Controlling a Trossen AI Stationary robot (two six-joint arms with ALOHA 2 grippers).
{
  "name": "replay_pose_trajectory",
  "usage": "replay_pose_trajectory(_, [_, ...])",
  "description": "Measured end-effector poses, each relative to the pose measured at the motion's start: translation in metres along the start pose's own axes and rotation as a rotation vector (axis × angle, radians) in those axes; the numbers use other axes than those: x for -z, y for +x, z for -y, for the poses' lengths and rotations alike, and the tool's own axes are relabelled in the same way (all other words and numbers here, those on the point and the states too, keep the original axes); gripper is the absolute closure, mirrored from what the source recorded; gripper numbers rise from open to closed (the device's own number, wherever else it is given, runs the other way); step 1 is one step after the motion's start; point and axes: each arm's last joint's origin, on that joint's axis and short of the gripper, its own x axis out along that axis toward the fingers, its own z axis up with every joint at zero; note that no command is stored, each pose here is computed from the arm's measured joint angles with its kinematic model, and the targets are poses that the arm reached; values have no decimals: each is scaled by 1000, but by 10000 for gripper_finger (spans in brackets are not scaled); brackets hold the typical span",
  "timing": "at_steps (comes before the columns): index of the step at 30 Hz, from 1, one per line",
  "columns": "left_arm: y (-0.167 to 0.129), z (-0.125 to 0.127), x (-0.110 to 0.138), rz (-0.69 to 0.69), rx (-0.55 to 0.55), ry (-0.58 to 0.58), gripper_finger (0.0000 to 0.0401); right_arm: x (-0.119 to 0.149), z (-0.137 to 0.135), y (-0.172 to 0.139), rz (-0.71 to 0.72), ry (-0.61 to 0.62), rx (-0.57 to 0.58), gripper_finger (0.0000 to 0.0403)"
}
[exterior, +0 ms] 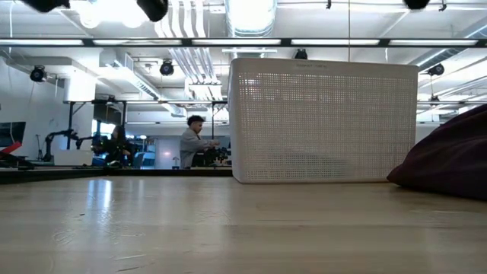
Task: Pick & place medical supplies in basket/bin
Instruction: Return to Home Position
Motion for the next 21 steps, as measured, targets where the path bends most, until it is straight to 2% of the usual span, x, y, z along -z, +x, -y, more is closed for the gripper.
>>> replay_pose_trajectory(4, [-18, -8, 14, 1, 3, 14, 185, 6, 22, 2, -67, 13, -54, 147])
replay_pose_trajectory(8, [-33, -14, 26, -8, 0, 46, 185, 5, 37, -9, -56, 2, -99, 145])
replay_pose_trajectory(13, [-56, -14, 27, 34, 24, 98, 185, 30, 51, -20, -74, 25, -97, 140])
replay_pose_trajectory(17, [-82, -15, 29, 83, 61, 105, 185, 43, 63, -35, 16, 25, -63, 142])
replay_pose_trajectory(21, [-107, -21, 41, 117, 77, 106, 185, 53, 71, -49, 77, -14, -89, 147])
